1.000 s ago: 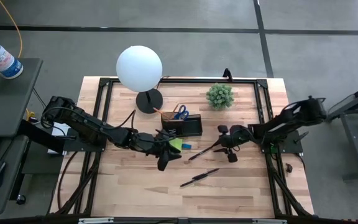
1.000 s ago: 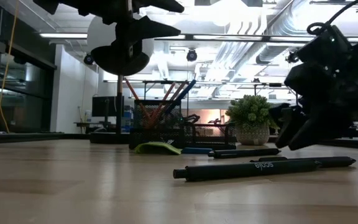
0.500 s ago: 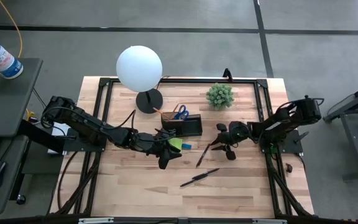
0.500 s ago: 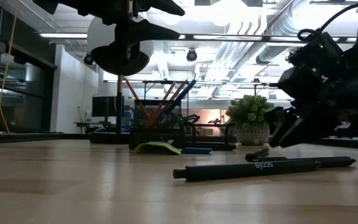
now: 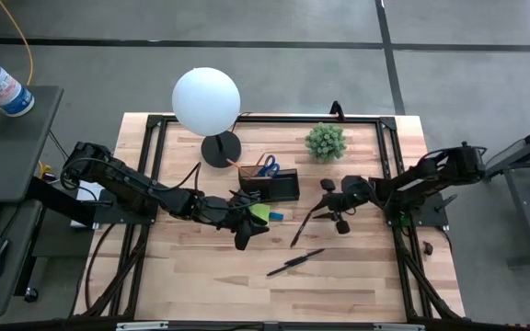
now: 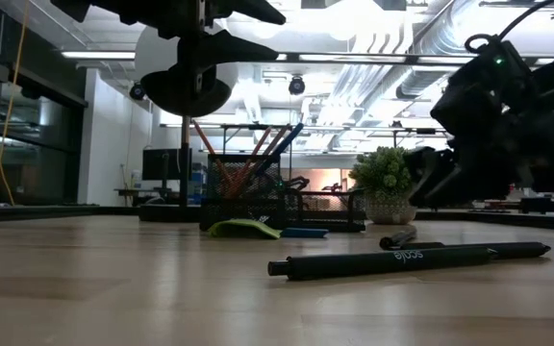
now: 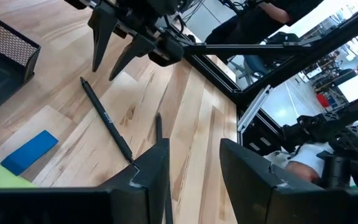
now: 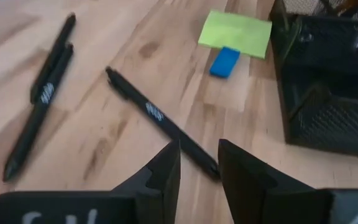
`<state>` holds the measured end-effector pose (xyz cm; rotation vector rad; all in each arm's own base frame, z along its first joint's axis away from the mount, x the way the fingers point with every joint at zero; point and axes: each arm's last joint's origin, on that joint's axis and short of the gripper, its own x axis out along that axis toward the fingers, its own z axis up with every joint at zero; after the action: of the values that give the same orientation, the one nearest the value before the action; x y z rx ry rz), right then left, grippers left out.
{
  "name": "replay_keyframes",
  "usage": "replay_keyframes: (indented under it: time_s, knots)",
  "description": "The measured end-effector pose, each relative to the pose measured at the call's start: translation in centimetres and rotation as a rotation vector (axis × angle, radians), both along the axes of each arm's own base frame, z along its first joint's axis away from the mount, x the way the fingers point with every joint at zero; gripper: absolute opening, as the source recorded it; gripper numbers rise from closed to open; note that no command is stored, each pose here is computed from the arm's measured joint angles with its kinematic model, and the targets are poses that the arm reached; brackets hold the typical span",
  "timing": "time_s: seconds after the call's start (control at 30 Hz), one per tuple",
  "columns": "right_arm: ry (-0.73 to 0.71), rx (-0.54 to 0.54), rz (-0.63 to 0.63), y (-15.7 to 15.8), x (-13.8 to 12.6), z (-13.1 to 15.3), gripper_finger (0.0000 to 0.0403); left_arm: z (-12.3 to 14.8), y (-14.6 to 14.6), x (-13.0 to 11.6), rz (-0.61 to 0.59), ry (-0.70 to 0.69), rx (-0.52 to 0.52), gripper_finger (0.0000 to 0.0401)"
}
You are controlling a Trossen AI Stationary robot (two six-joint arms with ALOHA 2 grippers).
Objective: Pick and place office supplies into organizer
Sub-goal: Put the top black pen into the top left side of the desk organizer
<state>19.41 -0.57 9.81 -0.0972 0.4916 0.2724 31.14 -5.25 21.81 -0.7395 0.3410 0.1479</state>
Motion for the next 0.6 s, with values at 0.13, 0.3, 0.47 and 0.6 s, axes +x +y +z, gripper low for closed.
replay_keyframes:
  time_s: [0.13, 0.3, 0.47, 0.6]
  knots:
    - [0.017, -0.03, -0.009, -0.6, -0.2, -0.2, 0.0099, 0.0, 0.0, 0.0, 0.0, 0.001, 0.0, 0.0129]
    - [0.047, -0.014, -0.035, -1.7, 0.2, -0.1, 0.0099, 0.0, 0.0, 0.0, 0.0, 0.002, 0.002, 0.0129]
    - [0.074, -0.001, 0.013, -2.2, 0.8, 0.2, 0.0099, 0.0, 0.0, 0.0, -0.001, 0.002, 0.004, 0.0129]
    - [0.106, 0.0, 0.048, -2.2, 0.8, -0.1, 0.0099, 0.0, 0.0, 0.0, -0.001, 0.003, 0.004, 0.0129]
